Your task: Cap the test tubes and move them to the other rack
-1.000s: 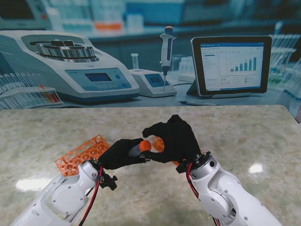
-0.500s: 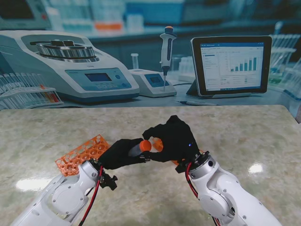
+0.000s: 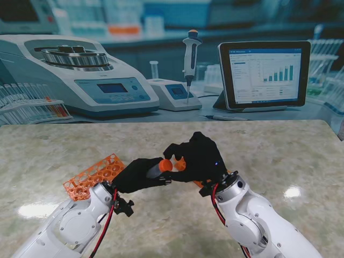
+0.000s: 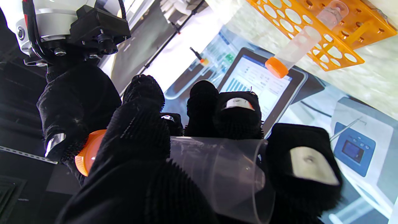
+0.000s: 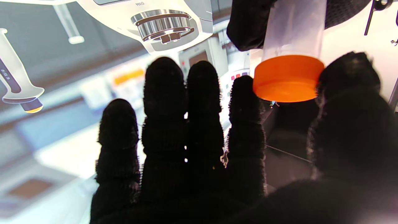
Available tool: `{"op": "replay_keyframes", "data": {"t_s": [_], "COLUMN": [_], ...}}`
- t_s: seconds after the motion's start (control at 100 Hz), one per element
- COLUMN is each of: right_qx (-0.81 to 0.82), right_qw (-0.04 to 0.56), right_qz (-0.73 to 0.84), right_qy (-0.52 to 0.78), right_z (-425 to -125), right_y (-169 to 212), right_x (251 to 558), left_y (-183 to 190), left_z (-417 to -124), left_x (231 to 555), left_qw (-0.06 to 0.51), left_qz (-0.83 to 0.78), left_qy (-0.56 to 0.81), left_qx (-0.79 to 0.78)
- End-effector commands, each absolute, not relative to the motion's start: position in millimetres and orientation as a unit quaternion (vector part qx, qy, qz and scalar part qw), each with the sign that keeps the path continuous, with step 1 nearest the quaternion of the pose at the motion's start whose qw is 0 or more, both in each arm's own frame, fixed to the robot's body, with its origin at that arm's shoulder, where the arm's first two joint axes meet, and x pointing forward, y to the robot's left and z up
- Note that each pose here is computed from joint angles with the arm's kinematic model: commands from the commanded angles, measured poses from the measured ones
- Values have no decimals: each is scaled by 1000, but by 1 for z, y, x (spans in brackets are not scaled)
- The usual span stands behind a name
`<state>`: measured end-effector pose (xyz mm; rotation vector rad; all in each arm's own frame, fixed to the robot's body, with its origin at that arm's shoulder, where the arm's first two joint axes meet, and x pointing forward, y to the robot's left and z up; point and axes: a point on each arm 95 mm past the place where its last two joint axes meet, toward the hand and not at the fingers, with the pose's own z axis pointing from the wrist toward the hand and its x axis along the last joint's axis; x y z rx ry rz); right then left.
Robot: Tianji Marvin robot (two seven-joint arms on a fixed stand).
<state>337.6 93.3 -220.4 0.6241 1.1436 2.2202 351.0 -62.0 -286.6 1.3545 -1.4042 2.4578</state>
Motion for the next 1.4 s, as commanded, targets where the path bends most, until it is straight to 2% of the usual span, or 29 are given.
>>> {"op": "replay_keyframes", "data": {"t_s": [0.0,1.39], "right_qx": [239,285], "right_qw": [276,271], "right_qz": [827,812], "right_qy": [429,431], "right_z": [-224,-230], "right_y": [96,112], "right_x": [338,350], "left_y": [-65,-66], "left_z": [-285,-285], "left_x": [349,349], "left_qw": [6,7], "left_qz": [784,785], "left_qy": [-449,-449], "left_qx": [429,427]}}
